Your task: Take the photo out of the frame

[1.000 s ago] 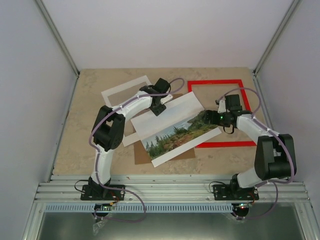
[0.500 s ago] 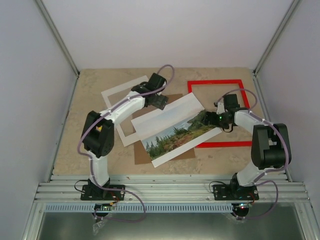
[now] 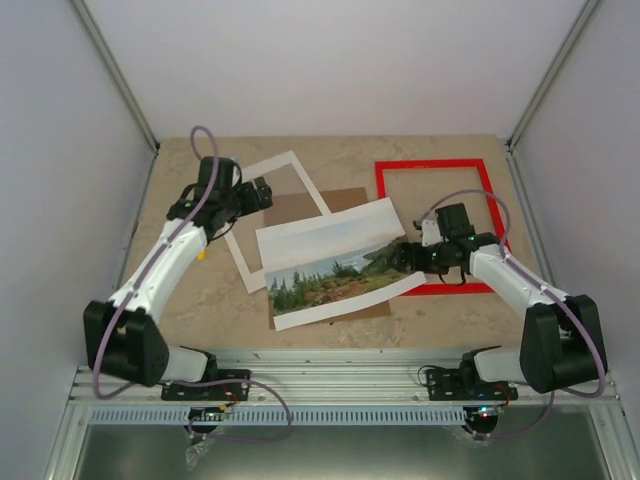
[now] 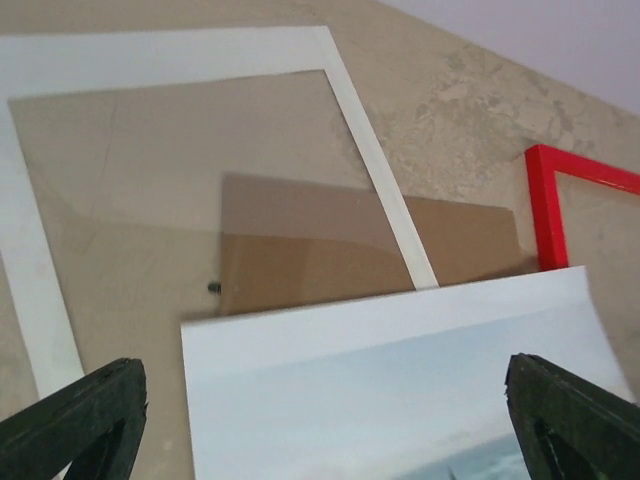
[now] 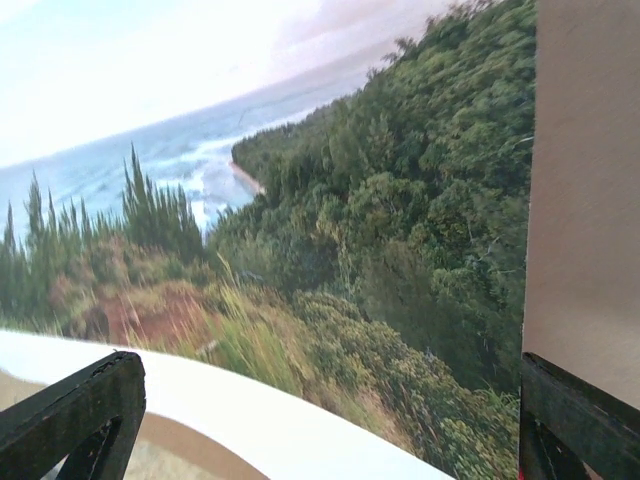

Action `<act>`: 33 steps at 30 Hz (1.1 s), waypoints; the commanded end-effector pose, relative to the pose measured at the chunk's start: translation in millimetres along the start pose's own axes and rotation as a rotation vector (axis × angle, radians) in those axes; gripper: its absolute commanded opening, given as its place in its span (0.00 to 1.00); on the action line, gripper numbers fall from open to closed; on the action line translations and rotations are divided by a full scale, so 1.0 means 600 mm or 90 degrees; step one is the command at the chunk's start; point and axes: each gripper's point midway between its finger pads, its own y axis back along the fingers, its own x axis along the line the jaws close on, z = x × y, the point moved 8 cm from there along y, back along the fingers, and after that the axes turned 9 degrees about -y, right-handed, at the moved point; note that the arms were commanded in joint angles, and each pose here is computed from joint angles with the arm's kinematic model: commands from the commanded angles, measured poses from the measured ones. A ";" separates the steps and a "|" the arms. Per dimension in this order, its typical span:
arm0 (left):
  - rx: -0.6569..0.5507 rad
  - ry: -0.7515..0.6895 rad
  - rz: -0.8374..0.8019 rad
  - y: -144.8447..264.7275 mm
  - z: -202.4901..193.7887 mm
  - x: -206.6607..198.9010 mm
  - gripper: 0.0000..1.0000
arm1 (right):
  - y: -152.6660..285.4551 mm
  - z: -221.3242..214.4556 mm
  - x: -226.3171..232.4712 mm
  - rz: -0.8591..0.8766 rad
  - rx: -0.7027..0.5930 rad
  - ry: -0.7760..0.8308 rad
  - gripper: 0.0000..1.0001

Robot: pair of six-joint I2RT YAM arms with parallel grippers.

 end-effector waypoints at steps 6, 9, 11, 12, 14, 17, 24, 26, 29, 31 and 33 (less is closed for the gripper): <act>-0.079 0.088 -0.081 0.130 -0.038 0.007 1.00 | -0.004 -0.074 0.038 0.024 0.057 -0.001 0.98; -0.107 0.104 -0.090 0.164 -0.052 0.010 1.00 | -0.003 -0.088 0.050 0.043 0.069 0.013 0.98; -0.126 0.117 -0.102 0.184 -0.062 0.011 1.00 | -0.006 -0.097 0.059 0.055 0.084 0.026 0.98; -0.136 0.124 -0.107 0.191 -0.067 0.013 1.00 | -0.009 -0.104 0.067 0.063 0.094 0.034 0.98; -0.159 0.137 -0.122 0.208 -0.078 0.014 1.00 | -0.013 -0.117 0.078 0.070 0.105 0.044 0.98; -0.184 0.156 -0.126 0.223 -0.093 0.020 1.00 | -0.008 -0.120 0.077 0.048 0.084 0.041 0.98; -0.209 0.154 -0.122 0.258 -0.106 0.025 1.00 | 0.054 -0.075 0.056 -0.062 -0.048 0.056 0.98; -0.229 0.148 -0.119 0.275 -0.106 0.027 1.00 | 0.083 -0.055 0.048 -0.080 -0.100 0.057 0.98; -0.277 0.139 -0.104 0.308 -0.105 0.032 1.00 | 0.146 -0.021 0.043 -0.102 -0.203 0.060 0.98; -0.306 0.136 -0.089 0.329 -0.105 0.037 1.00 | 0.190 -0.004 0.041 -0.124 -0.274 0.063 0.98; -0.340 0.127 -0.079 0.354 -0.106 0.041 1.00 | 0.231 0.005 0.046 -0.135 -0.336 0.067 0.98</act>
